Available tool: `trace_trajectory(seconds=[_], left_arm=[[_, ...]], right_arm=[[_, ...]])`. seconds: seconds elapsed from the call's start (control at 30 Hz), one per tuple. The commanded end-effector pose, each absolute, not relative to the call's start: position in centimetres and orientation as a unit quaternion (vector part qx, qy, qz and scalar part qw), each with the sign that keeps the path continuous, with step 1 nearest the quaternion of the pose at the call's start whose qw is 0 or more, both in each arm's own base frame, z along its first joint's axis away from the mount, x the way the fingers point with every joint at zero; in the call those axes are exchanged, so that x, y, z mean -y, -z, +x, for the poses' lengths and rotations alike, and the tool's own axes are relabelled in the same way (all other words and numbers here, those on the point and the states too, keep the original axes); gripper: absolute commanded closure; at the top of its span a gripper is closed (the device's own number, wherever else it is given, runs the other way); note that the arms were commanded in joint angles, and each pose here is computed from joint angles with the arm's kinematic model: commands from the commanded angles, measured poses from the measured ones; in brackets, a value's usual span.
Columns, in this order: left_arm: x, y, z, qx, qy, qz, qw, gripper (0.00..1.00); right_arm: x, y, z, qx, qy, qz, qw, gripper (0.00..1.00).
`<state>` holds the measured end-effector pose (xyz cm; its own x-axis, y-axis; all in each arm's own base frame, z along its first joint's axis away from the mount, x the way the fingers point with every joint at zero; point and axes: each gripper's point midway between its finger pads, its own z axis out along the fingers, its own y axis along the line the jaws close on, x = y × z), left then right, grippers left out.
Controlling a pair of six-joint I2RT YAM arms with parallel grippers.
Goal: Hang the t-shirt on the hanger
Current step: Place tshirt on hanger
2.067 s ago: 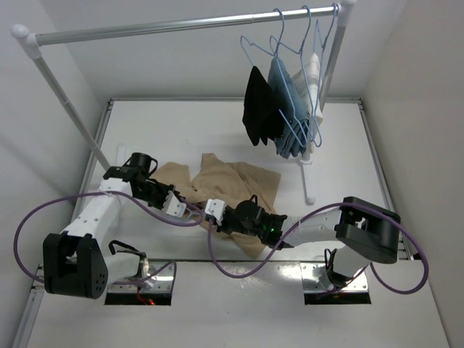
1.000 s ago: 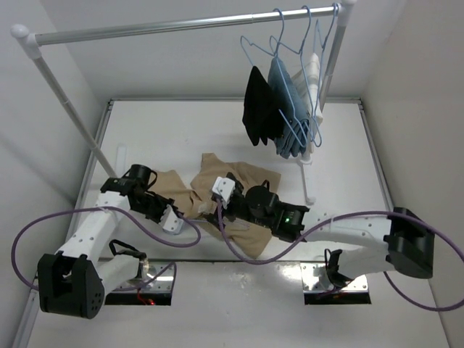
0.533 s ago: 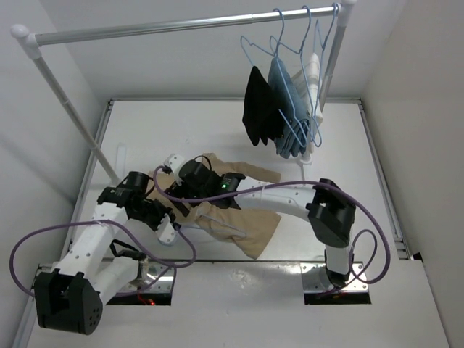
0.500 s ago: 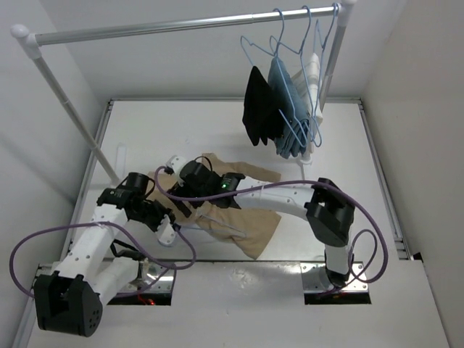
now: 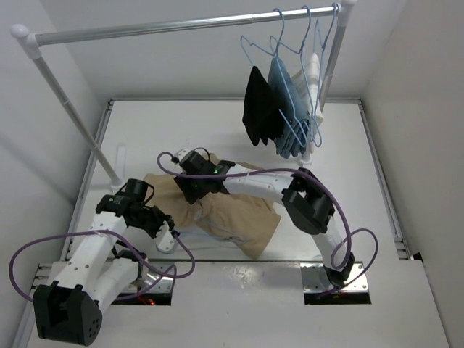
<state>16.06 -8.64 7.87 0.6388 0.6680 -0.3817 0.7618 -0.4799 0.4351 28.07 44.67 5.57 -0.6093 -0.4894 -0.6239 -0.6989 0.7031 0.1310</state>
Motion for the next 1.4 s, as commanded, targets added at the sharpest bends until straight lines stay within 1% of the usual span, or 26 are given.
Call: trace_trajectory(seconds=[0.0, 0.1, 0.2, 0.33, 0.4, 0.47, 0.53, 0.67, 0.7, 0.73, 0.8, 0.83, 0.9, 0.93, 0.97, 1.03, 1.1, 1.2, 1.37], left_arm=[[9.4, -8.3, 16.0, -0.384, 0.079, 0.867, 0.308, 1.00], [9.4, -8.1, 15.9, -0.388, 0.081, 0.865, 0.308, 1.00], [9.4, -8.1, 16.1, -0.391, 0.079, 0.863, 0.310, 1.00], [9.4, -8.4, 16.3, -0.395, 0.077, 0.861, 0.312, 1.00], [9.4, -8.4, 16.3, -0.395, 0.077, 0.861, 0.312, 1.00], [9.4, -8.4, 16.3, -0.395, 0.077, 0.861, 0.312, 1.00], [9.4, -8.4, 16.3, -0.395, 0.077, 0.861, 0.312, 1.00], [9.4, -8.4, 16.3, -0.395, 0.077, 0.861, 0.312, 1.00], [9.4, -8.4, 16.3, -0.395, 0.077, 0.861, 0.312, 1.00], [9.4, -8.5, 16.5, -0.393, 0.073, 0.861, 0.314, 1.00], [9.4, -8.5, 16.5, -0.393, 0.073, 0.861, 0.314, 1.00], [9.4, -8.5, 16.5, -0.393, 0.073, 0.861, 0.314, 1.00], [9.4, -8.2, 16.3, -0.395, 0.077, 0.861, 0.312, 1.00], [9.4, -8.2, 16.3, -0.395, 0.077, 0.861, 0.312, 1.00], [9.4, -8.2, 16.3, -0.395, 0.077, 0.861, 0.312, 1.00], [9.4, -8.2, 16.3, -0.395, 0.077, 0.861, 0.312, 1.00], [9.4, -8.2, 16.3, -0.395, 0.077, 0.861, 0.312, 1.00], [9.4, -8.2, 16.3, -0.395, 0.077, 0.861, 0.312, 1.00], [9.4, -8.2, 16.5, -0.393, 0.073, 0.861, 0.314, 1.00]], right_arm=[[-44.6, -5.1, 28.0, -0.882, -0.187, -0.337, 0.272, 0.47], [-44.4, -3.0, 27.7, -0.889, -0.172, -0.347, 0.244, 0.47], [-43.5, -1.5, 28.0, -0.896, -0.145, -0.343, 0.243, 0.47], [-42.7, -1.7, 29.2, -0.899, -0.116, -0.327, 0.268, 0.47], [-42.4, -1.6, 29.2, -0.900, -0.110, -0.326, 0.267, 0.47], [-42.3, -2.8, 29.7, -0.898, -0.107, -0.320, 0.283, 0.47], [-41.6, -2.3, 29.4, -0.900, -0.098, -0.321, 0.278, 0.50], [-41.5, -4.1, 29.8, -0.895, -0.102, -0.313, 0.302, 0.50], [-41.5, -4.9, 29.6, -0.893, -0.111, -0.313, 0.304, 0.47], [-42.0, -5.6, 29.6, -0.889, -0.124, -0.313, 0.311, 0.42], [-42.6, -6.4, 29.4, -0.884, -0.144, -0.314, 0.316, 0.36], [-42.6, -6.4, 29.4, -0.884, -0.144, -0.314, 0.316, 0.34], [-42.9, -7.1, 29.4, -0.880, -0.154, -0.314, 0.322, 0.34], [-42.9, -7.1, 29.4, -0.880, -0.154, -0.314, 0.322, 0.43], [-43.0, -6.3, 29.3, -0.882, -0.153, -0.317, 0.313, 0.47], [-42.9, -5.7, 29.2, -0.885, -0.147, -0.318, 0.307, 0.51], [-42.9, -5.0, 28.6, -0.887, -0.152, -0.325, 0.290, 0.51], [-43.1, -4.6, 28.2, -0.887, -0.159, -0.330, 0.280, 0.54], [-43.6, -3.1, 28.1, -0.890, -0.162, -0.335, 0.265, 0.54]])
